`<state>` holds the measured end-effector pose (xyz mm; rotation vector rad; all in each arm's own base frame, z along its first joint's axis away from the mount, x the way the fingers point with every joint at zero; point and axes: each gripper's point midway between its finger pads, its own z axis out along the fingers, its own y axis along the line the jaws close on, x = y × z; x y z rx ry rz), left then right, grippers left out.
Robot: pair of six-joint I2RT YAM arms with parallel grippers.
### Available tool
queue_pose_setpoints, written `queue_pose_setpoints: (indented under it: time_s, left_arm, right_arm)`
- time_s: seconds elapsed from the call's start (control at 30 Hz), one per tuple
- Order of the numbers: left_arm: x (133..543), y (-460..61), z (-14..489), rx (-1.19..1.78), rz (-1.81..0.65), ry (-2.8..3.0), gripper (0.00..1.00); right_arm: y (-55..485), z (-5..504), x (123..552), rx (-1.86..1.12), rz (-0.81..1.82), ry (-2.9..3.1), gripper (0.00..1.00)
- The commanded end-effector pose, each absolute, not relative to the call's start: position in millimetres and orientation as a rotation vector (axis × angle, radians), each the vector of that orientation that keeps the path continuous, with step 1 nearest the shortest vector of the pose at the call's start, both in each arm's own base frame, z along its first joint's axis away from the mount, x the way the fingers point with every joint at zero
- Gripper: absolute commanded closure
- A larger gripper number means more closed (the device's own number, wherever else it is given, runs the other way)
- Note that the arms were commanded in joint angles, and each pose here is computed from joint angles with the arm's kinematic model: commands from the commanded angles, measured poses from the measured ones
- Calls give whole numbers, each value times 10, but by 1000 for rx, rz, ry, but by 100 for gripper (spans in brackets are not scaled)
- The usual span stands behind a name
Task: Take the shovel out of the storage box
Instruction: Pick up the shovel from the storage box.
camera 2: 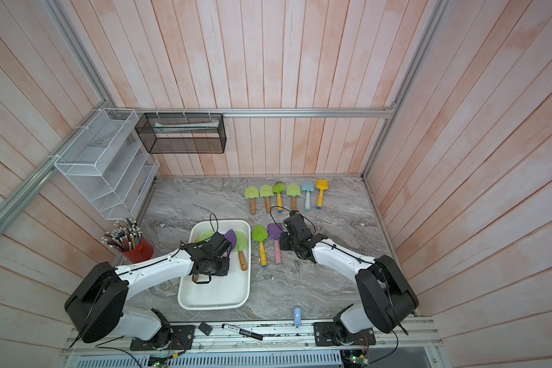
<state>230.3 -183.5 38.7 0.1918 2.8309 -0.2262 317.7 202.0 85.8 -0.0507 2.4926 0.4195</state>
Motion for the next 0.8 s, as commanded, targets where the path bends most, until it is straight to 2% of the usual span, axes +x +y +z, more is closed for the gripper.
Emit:
queue_pose_setpoints:
  time_s: [0.0,0.3,0.53,0.77]
  left_arm:
    - [2407,-2246,775,254,-537,2708,83]
    - [2464,-2370,1240,189,-901,2564,83]
    - [2515,-2317,1766,82,-1337,2310,83]
    - [2480,-2265,2057,42,-1578,2151,83]
  right_arm:
    - [2055,998,3180,-37,477,2453,64]
    - [2227,1401,3147,-72,660,2337,61]
    - [2685,1959,2943,-183,1110,2141,53]
    - [3107,2384,2762,-317,1504,1965,47]
